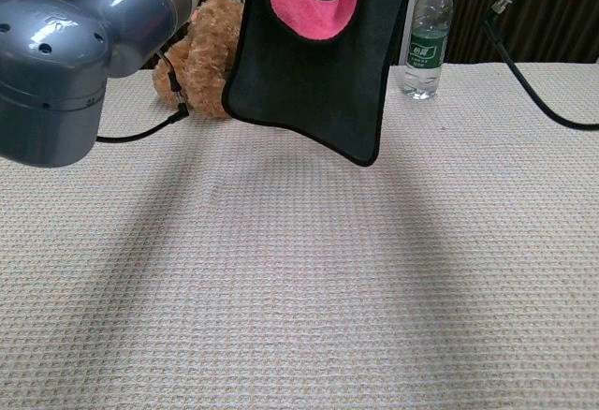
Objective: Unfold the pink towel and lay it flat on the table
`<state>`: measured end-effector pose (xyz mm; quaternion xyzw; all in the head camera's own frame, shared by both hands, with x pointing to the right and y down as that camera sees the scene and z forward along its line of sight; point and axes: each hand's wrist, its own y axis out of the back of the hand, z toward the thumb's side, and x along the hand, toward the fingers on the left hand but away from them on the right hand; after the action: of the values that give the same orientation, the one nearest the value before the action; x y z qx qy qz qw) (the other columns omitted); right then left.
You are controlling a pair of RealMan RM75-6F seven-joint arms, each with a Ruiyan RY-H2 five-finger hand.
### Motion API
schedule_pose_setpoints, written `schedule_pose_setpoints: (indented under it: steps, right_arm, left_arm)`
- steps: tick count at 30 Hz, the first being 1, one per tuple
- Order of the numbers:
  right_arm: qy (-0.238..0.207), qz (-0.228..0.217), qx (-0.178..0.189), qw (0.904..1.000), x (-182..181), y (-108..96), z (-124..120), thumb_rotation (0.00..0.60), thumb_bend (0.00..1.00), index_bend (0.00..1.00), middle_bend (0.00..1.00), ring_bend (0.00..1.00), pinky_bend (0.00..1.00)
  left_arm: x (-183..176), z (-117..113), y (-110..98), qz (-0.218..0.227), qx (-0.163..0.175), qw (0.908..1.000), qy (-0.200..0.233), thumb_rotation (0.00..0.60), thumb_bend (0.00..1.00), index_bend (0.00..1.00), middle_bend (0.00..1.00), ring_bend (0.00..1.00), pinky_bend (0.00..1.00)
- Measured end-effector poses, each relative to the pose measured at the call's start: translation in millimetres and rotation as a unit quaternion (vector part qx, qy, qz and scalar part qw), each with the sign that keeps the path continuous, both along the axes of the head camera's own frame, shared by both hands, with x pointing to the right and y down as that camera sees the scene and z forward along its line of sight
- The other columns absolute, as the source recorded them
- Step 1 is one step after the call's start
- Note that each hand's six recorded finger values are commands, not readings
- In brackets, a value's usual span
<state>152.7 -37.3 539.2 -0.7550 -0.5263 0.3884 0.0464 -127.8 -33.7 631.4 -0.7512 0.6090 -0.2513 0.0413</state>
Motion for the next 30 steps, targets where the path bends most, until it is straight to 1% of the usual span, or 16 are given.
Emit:
schedule_pose_setpoints:
  steps: [6, 10, 13, 15, 18, 21, 24, 30]
  right_arm:
    - [-0.015, 0.004, 0.019, 0.9997, 0, -21, 3, 0.600, 0.53, 0.67, 0.27, 0.09, 0.24]
    - [-0.021, 0.005, 0.032, 0.9992, 2, -33, 4, 0.600, 0.53, 0.67, 0.27, 0.09, 0.24]
    - [-0.024, 0.002, 0.040, 0.9989, 5, -39, 8, 0.600, 0.53, 0.67, 0.27, 0.09, 0.24]
    - [-0.025, 0.001, 0.036, 0.9990, 8, -37, 12, 0.600, 0.53, 0.67, 0.27, 0.09, 0.24]
    - [-0.023, 0.002, 0.027, 0.9993, 19, -31, 20, 0.600, 0.53, 0.67, 0.27, 0.09, 0.24]
    - [-0.020, -0.003, 0.016, 0.9997, 27, -20, 26, 0.600, 0.53, 0.67, 0.27, 0.09, 0.24]
    - [-0.018, -0.010, 0.001, 0.9998, 35, -4, 32, 0.600, 0.53, 0.66, 0.27, 0.09, 0.24]
    - [-0.020, -0.029, -0.036, 0.9987, 48, 42, 44, 0.600, 0.53, 0.67, 0.27, 0.09, 0.24]
  left_arm:
    - [10, 8, -12, 0.000, 0.004, 1.0000, 0.002, 0.600, 0.40, 0.57, 0.15, 0.00, 0.00]
    - [17, 13, -16, 0.001, 0.007, 0.9999, 0.015, 0.600, 0.40, 0.57, 0.15, 0.00, 0.00]
    - [24, 20, -12, 0.007, 0.004, 0.9996, 0.027, 0.600, 0.40, 0.57, 0.16, 0.00, 0.00]
    - [29, 27, -4, 0.017, -0.003, 0.9993, 0.034, 0.600, 0.40, 0.58, 0.16, 0.00, 0.00]
    - [32, 38, 11, 0.028, -0.014, 0.9988, 0.039, 0.600, 0.40, 0.58, 0.16, 0.00, 0.00]
    - [32, 44, 25, 0.035, -0.021, 0.9982, 0.043, 0.600, 0.40, 0.58, 0.16, 0.00, 0.00]
    - [31, 48, 43, 0.043, -0.030, 0.9975, 0.047, 0.600, 0.40, 0.58, 0.16, 0.00, 0.00]
    - [29, 50, 82, 0.055, -0.051, 0.9952, 0.062, 0.600, 0.40, 0.58, 0.17, 0.00, 0.00]
